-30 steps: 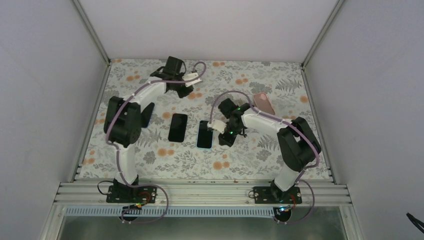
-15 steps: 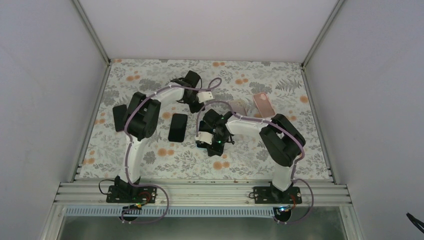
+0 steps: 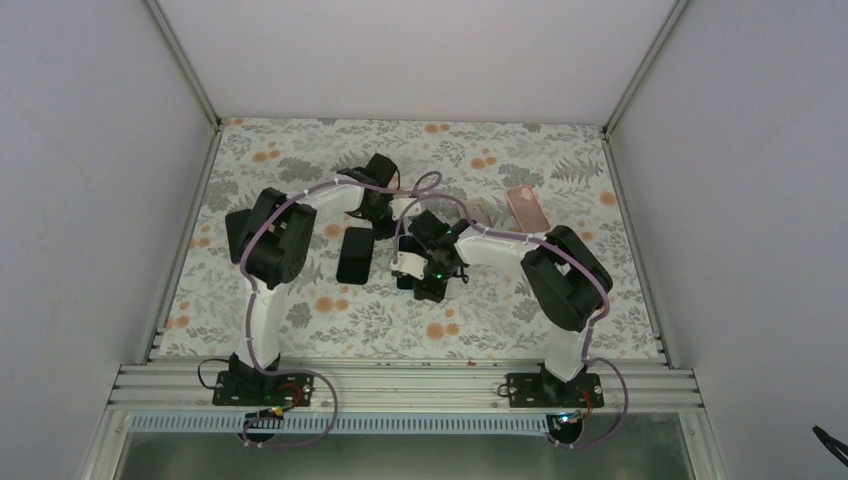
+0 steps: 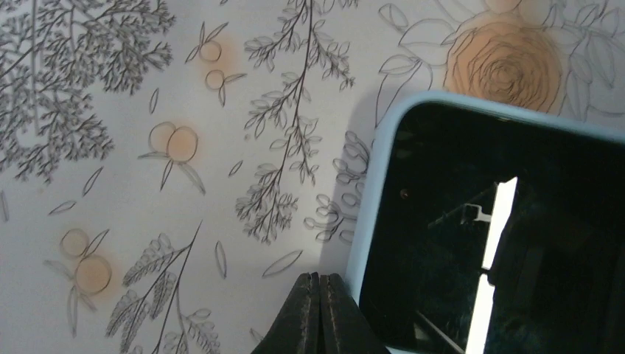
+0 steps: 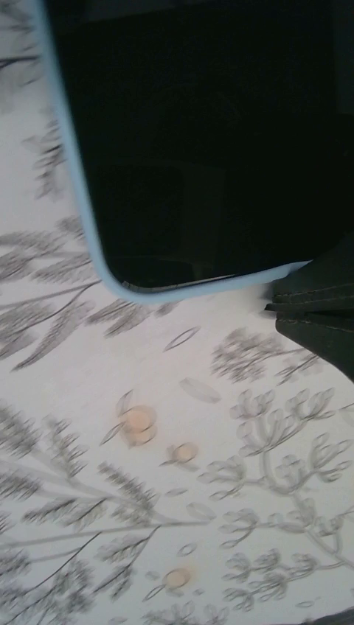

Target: Take the phone out of the phone case

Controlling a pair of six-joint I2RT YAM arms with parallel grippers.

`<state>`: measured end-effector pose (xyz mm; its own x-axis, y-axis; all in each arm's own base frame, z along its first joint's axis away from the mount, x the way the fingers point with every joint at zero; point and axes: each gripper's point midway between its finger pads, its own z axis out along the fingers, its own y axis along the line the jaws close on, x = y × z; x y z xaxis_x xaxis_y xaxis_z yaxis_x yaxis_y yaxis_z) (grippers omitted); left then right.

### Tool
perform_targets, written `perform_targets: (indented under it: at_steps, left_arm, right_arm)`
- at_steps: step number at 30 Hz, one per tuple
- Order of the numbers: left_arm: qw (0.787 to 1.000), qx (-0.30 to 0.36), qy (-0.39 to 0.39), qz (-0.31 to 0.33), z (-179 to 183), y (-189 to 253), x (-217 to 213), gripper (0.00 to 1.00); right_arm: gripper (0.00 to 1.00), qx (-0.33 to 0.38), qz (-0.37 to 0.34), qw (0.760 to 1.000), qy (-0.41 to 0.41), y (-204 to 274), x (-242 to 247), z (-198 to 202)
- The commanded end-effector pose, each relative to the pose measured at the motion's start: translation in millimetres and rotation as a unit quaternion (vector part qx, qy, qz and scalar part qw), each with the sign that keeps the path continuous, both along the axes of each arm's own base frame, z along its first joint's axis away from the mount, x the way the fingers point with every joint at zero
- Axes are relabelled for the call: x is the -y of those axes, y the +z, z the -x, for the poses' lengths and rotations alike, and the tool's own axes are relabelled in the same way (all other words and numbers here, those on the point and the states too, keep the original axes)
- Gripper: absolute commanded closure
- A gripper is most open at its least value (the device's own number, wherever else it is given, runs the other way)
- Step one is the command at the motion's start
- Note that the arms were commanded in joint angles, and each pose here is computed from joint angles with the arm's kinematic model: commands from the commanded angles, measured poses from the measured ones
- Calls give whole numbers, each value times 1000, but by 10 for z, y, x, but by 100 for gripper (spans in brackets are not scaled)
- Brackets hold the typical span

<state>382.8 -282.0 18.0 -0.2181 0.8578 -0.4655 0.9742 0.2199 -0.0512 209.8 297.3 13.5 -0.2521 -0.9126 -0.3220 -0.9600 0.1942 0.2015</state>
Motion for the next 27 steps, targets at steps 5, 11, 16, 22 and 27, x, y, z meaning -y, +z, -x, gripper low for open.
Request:
perform_targets:
  at_steps: [5, 11, 16, 22, 27]
  left_arm:
    - [996, -68, -31, -42, 625, -148, -235, 98]
    - [994, -94, -45, -43, 882, -108, -196, 98]
    - [998, -64, -10, -12, 721, 175, -192, 98]
    - [999, -16, 29, 39, 402, 723, -296, 41]
    - [996, 16, 54, 65, 191, 1061, -423, 3]
  right_arm:
    - [96, 62, 39, 996, -60, -17, 584, -508]
    - [96, 79, 47, 993, -74, -14, 756, -703]
    - [96, 88, 40, 993, -64, 156, 798, -648]
    - [26, 114, 7, 992, -57, 694, 744, -636]
    - [0, 93, 14, 995, -31, 644, 634, -689]
